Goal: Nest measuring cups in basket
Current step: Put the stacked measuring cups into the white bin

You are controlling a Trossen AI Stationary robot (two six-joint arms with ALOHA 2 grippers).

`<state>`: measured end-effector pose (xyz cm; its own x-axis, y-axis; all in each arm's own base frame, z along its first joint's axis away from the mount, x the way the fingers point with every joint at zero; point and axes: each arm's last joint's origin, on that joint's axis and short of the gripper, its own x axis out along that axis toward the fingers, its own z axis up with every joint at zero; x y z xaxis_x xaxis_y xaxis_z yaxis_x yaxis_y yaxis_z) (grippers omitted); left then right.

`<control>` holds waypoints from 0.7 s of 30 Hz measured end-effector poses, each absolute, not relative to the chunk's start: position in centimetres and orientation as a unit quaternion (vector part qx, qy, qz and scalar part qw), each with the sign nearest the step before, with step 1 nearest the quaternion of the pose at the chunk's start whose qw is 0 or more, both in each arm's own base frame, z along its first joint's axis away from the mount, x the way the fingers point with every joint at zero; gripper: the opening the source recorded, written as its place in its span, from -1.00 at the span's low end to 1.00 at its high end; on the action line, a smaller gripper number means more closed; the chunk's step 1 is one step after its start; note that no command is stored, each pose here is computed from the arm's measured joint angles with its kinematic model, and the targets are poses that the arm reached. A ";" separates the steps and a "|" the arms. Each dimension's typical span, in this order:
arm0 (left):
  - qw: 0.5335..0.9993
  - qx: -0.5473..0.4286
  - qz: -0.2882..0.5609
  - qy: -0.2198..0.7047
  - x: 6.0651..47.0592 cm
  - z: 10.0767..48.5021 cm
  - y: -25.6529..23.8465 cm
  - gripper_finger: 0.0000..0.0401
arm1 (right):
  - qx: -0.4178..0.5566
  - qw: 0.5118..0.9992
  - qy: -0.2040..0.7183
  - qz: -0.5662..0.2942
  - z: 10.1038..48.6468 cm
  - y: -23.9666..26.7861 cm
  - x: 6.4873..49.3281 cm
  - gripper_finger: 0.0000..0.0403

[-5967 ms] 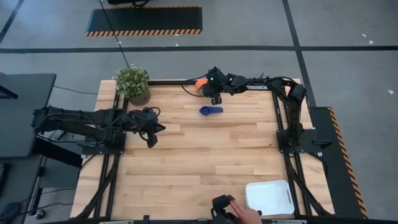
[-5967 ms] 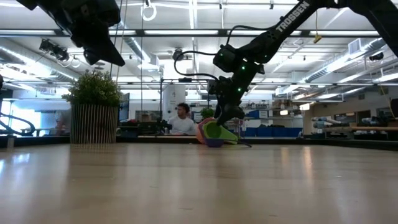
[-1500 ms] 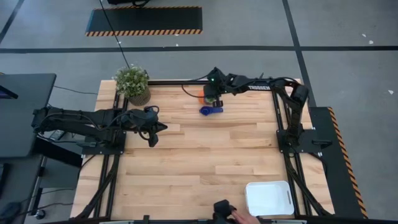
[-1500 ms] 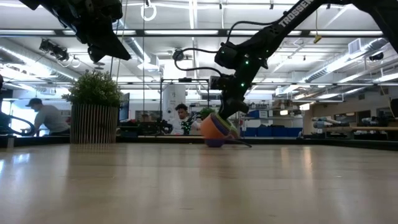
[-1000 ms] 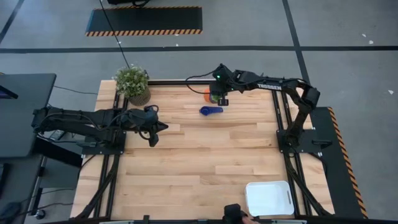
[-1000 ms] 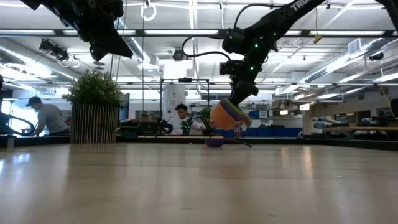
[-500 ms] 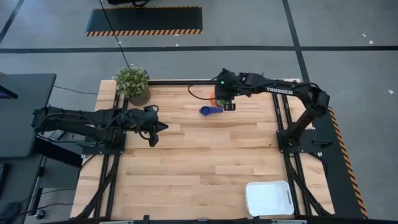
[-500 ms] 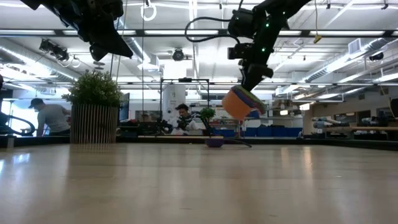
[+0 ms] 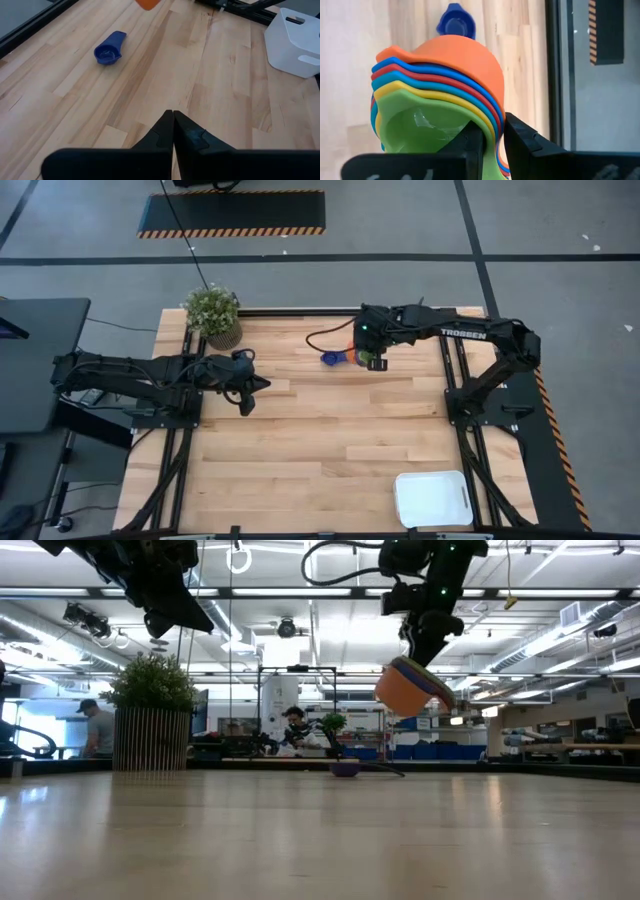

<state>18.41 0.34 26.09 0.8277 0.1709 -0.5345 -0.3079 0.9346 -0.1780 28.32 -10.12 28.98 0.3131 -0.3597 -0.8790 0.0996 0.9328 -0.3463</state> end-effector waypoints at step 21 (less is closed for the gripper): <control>0.948 -0.125 0.126 0.266 18.4 26.1 0.3 -0.93 | -0.007 0.782 0.614 -0.106 30.6 -4.8 25.1 -0.71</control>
<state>18.41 0.34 26.08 0.8271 0.1712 -0.5354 -0.3045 0.9371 -0.1706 25.05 -4.76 30.65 0.2222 -0.1743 -0.9593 0.1583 0.9773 -0.1409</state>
